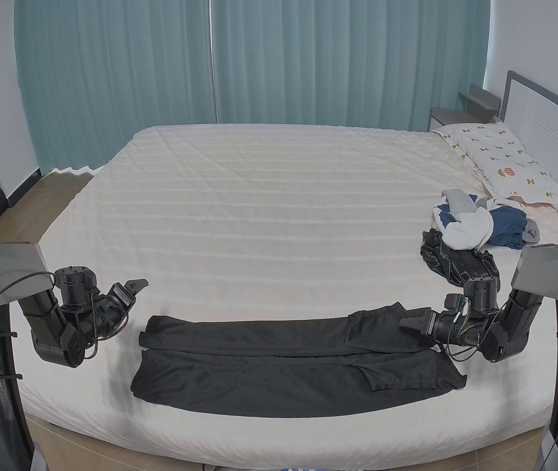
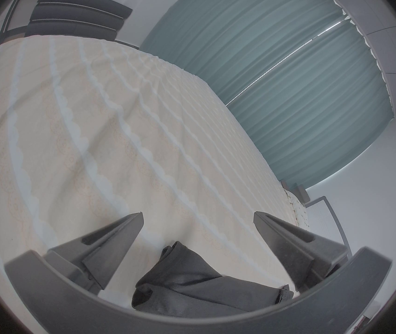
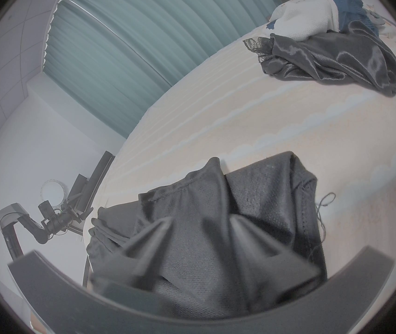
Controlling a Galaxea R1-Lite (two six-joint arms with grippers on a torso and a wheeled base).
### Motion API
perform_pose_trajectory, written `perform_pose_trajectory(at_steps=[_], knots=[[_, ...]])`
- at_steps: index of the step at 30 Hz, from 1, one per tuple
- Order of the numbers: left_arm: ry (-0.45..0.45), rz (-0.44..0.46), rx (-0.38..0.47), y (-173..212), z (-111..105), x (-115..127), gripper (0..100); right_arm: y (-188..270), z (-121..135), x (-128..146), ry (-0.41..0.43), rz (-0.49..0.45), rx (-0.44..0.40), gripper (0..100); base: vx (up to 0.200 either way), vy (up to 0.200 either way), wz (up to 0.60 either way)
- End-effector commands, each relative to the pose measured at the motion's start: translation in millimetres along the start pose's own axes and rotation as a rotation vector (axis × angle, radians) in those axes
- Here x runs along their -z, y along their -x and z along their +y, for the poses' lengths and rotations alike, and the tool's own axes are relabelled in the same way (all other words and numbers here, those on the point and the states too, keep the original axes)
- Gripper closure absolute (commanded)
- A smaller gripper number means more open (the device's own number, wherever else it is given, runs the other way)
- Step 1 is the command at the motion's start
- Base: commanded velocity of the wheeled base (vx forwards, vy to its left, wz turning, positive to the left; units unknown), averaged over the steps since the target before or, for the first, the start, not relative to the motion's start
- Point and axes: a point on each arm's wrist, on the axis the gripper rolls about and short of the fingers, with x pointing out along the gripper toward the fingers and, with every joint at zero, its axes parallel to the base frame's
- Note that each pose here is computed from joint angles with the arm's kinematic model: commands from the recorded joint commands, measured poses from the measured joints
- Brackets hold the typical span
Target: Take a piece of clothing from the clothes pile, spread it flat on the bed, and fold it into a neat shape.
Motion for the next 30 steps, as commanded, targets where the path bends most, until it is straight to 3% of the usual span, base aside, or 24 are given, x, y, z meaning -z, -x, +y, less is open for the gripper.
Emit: perform_pose_trajectory(at_steps=[1, 9, 20, 21, 28, 30], knots=[[0.001, 0.007, -0.006, 0, 2, 2, 0, 5, 0, 2, -0.006, 0.005, 0.008, 100, 0.000, 0.000, 0.00], [0.001, 0.014, -0.010, 0, 3, 4, 0, 26, 3, 3, -0.017, 0.002, 0.022, 100, 0.000, 0.000, 0.00], [-0.007, 0.035, -0.011, -4, 3, 12, 0, 36, -10, 15, -0.047, 0.035, 0.055, 100, 0.000, 0.000, 0.00], [-0.009, 0.035, -0.013, -4, 3, 12, 0, 35, -11, 16, -0.046, 0.037, 0.054, 0, 0.000, 0.000, 0.00], [-0.050, 0.036, -0.003, -10, -1, 11, 0, 37, -9, 7, -0.059, -0.007, 0.036, 0, 0.000, 0.000, 0.00], [-0.078, 0.039, 0.004, -14, -6, 10, 0, 40, -9, 2, -0.110, -0.040, 0.031, 0, 0.000, 0.000, 0.00]])
